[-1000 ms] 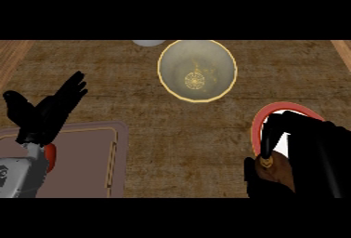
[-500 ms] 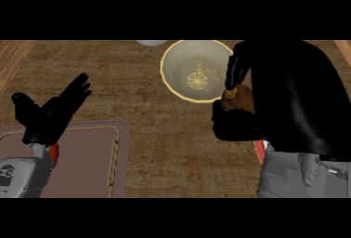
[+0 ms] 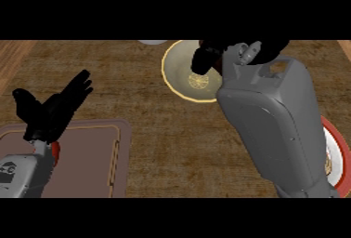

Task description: Pick the sweet potato from the plate and place it in the bowl

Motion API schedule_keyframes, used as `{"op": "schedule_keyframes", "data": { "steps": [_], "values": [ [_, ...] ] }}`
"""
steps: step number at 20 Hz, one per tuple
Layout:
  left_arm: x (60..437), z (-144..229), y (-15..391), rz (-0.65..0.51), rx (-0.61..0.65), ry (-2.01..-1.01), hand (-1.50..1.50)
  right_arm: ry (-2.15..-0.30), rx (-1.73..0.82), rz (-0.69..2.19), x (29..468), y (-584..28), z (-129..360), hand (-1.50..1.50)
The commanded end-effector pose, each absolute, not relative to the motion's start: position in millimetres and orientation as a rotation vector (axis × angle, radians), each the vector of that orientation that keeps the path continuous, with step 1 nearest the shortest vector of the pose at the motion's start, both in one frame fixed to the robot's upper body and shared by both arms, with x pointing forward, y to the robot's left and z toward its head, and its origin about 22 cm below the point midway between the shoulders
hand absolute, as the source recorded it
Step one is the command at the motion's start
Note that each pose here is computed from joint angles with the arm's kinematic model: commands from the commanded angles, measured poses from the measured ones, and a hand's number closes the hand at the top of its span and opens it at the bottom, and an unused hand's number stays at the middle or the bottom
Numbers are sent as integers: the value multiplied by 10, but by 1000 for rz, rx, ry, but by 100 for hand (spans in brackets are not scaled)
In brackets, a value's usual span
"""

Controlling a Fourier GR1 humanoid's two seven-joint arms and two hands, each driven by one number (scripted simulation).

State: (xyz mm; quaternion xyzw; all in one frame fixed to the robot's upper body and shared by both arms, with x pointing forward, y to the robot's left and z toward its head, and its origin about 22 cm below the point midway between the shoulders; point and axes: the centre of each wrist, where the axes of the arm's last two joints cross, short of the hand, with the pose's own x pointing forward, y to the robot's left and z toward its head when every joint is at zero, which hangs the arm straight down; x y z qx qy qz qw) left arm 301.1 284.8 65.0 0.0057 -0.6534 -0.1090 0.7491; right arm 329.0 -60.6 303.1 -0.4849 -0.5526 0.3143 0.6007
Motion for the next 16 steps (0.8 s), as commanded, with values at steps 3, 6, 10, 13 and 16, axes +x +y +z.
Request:
{"op": "schedule_keyframes", "data": {
  "steps": [3, 6, 10, 13, 16],
  "values": [
    [3072, 674, 2805, -228, 1, -1438, 0, -1213, -1144, 538, 3822, -671, 2778, 150],
    [2942, 625, 2857, -228, 0, -1434, 0, -1201, -1126, 507, 4072, -760, 2611, 150],
    [3002, 612, 2872, -226, 26, -1430, 0, -1216, -1019, 522, 4312, -965, 2318, 150],
    [2986, 679, 2772, -261, 7, -1444, 0, -1210, -973, 508, 4512, -1012, 2276, 150],
    [3033, 713, 2904, -250, 1, -1443, 0, -1214, -938, 523, 4612, -1180, 1965, 150]
  ]
}}
